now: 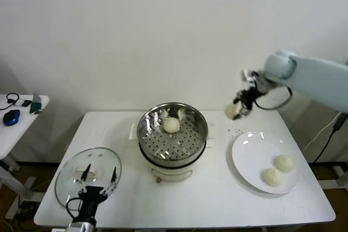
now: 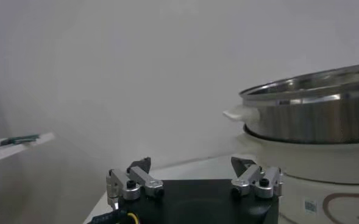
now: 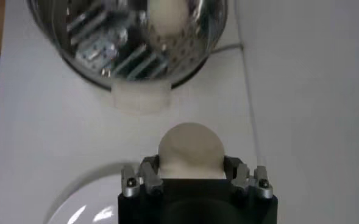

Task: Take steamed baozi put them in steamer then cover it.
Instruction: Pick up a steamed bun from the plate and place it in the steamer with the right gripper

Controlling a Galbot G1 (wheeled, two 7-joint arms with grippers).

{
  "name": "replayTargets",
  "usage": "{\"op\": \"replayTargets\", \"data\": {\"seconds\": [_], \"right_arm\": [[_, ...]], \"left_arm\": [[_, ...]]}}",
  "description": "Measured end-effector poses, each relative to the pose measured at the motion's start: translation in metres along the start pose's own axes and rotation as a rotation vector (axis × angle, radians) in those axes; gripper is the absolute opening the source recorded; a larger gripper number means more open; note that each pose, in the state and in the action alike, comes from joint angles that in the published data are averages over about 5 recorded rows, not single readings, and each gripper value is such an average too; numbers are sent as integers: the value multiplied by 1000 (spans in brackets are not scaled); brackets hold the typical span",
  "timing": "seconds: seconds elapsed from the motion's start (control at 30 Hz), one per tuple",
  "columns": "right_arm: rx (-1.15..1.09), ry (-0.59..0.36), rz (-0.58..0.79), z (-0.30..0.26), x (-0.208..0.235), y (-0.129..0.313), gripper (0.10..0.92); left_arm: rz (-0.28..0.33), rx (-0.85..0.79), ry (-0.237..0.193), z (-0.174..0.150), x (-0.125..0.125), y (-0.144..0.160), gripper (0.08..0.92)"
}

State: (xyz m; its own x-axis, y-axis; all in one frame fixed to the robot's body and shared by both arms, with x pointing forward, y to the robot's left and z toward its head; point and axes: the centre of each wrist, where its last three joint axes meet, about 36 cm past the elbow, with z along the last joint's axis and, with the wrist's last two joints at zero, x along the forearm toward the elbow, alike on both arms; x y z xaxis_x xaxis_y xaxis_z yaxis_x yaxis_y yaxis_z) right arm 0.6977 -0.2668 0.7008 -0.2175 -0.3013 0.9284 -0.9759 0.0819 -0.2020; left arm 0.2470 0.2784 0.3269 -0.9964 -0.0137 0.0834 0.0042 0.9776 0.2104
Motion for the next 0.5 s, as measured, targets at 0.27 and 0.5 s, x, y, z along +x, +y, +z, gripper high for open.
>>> {"op": "replayTargets", "data": {"seconds": [0.27, 0.5], "right_arm": [[68, -37, -34, -99, -14, -3, 687], [136, -17, -91, -160, -55, 12, 687]], "left_arm": [[10, -5, -7, -6, 2, -1, 823], [24, -21, -8, -10, 5, 0, 823]]}}
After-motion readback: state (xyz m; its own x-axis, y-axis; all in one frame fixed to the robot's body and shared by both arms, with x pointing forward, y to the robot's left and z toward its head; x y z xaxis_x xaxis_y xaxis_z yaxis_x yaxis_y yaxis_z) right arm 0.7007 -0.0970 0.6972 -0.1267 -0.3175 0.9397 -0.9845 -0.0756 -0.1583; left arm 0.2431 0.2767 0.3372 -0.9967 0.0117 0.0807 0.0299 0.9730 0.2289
